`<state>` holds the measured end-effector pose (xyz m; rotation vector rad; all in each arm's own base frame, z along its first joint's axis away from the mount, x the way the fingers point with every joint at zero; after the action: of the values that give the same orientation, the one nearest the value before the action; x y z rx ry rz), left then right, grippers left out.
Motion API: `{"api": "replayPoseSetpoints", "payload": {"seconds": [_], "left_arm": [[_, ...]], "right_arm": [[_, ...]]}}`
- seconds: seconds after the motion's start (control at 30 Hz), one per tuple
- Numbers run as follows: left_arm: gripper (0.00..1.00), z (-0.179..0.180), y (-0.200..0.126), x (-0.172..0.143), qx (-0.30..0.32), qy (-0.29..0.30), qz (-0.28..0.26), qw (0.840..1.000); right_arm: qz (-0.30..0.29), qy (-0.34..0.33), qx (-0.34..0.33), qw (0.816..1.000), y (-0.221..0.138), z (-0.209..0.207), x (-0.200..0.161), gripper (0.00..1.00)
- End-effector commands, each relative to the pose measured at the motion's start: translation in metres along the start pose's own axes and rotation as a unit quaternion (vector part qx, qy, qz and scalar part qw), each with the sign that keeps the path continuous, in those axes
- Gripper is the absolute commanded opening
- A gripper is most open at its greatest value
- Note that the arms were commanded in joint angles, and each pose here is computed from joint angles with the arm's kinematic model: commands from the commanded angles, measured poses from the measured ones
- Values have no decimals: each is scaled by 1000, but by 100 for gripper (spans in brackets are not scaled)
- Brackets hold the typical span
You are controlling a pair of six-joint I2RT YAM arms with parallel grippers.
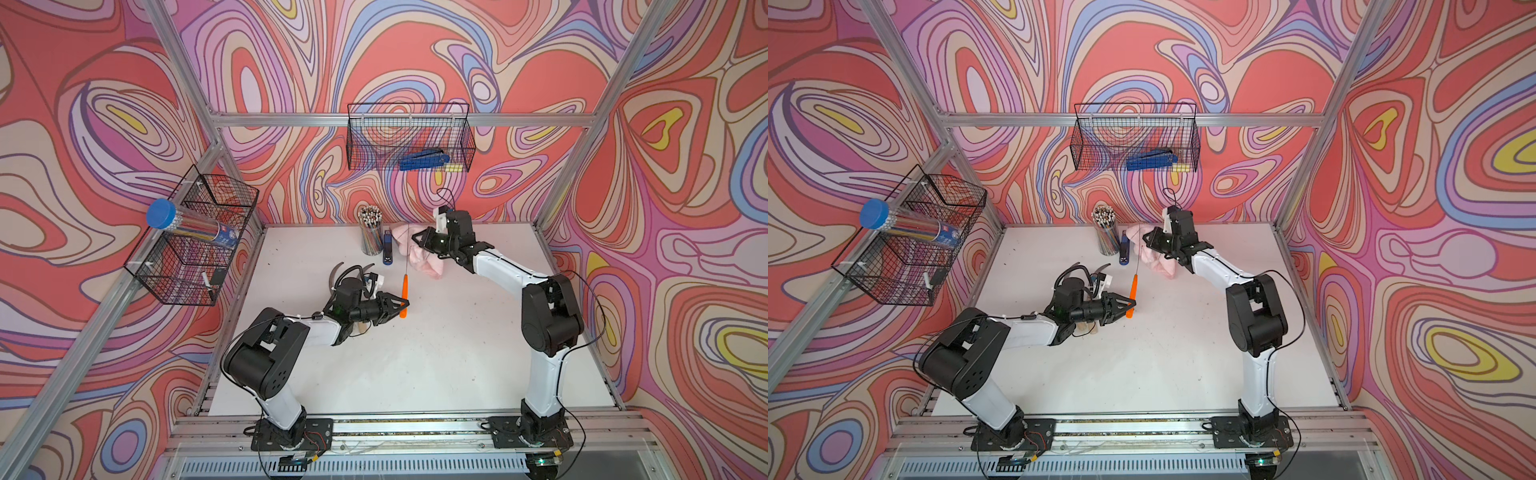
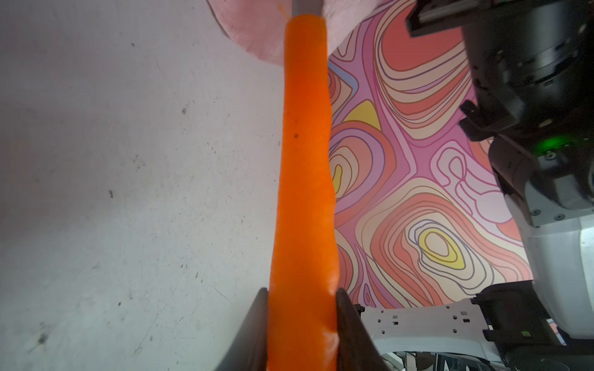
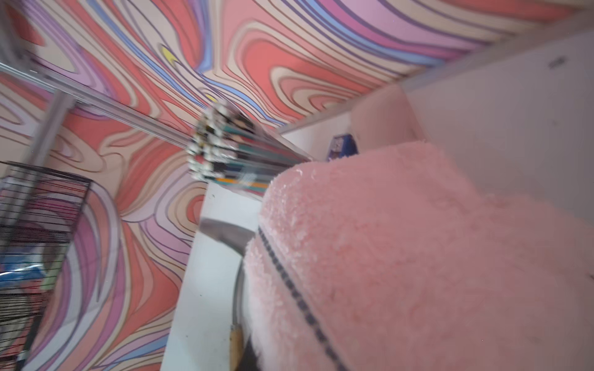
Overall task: Wipe small sickles with rags
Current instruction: Place the small sickle at the center of the board, then place the rag at the center of the board.
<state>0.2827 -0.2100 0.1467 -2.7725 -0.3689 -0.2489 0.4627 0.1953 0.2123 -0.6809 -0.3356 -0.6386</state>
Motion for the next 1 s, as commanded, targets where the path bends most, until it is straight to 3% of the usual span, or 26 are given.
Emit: {"api": "replayPoseSetpoints", "payload": {"seconds": [0.0, 0.1, 0.2, 0.33, 0.5, 0.57, 0.6, 0.63, 0.67, 0.73, 0.77, 0.8, 0.87, 0.97], "left_arm": [[0, -4, -10, -1, 101, 36, -7, 994], [0, -12, -19, -7, 268, 92, -7, 959], [0, -29, -6, -17, 371, 168, 5, 913], [0, -24, 28, -34, 445, 213, 38, 869], [0, 12, 61, -36, 519, 205, 88, 825], [0, 20, 68, -36, 524, 204, 99, 821], [0, 22, 73, -37, 522, 207, 107, 821], [2, 23, 75, -36, 522, 207, 111, 820], [16, 22, 77, -35, 520, 212, 115, 819], [47, 15, 76, -33, 517, 228, 107, 818], [58, 10, 74, -31, 512, 238, 100, 819], [99, 2, 70, -28, 507, 251, 91, 819], [100, -19, 58, -22, 490, 281, 61, 823], [100, -56, 24, -18, 454, 333, -17, 826]], "right_arm": [[-68, 43, -66, 995, -39, -24, 16, 0], [-131, 85, -130, 979, -84, -53, 24, 0], [-179, 71, -233, 953, -121, -66, 19, 0], [-181, 44, -346, 919, -136, -91, 5, 0], [-128, 14, -394, 910, -115, -120, -6, 1], [-105, 15, -388, 916, -107, -120, -1, 19], [-103, 12, -382, 918, -107, -117, 2, 34], [-105, 10, -379, 919, -106, -116, 2, 93], [-110, 3, -374, 921, -107, -116, 3, 98], [-132, -20, -352, 927, -116, -108, 7, 98], [-147, -35, -335, 930, -122, -103, 9, 98], [-165, -46, -324, 930, -130, -97, 12, 98], [-198, -69, -317, 925, -146, -89, 14, 98], [-265, -83, -345, 897, -171, -86, 14, 98]]}}
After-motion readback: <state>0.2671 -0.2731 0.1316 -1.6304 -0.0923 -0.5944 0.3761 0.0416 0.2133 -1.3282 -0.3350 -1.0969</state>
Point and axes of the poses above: each gripper's point midway between its finger pads, its own y axis out along the fingers, its own z axis along the line the jaws close on, x = y × z, the point moved 9 cm from there along -y, back along the fingers, and after that the axes turned 6 degrees about y, right-handed, at the moved point
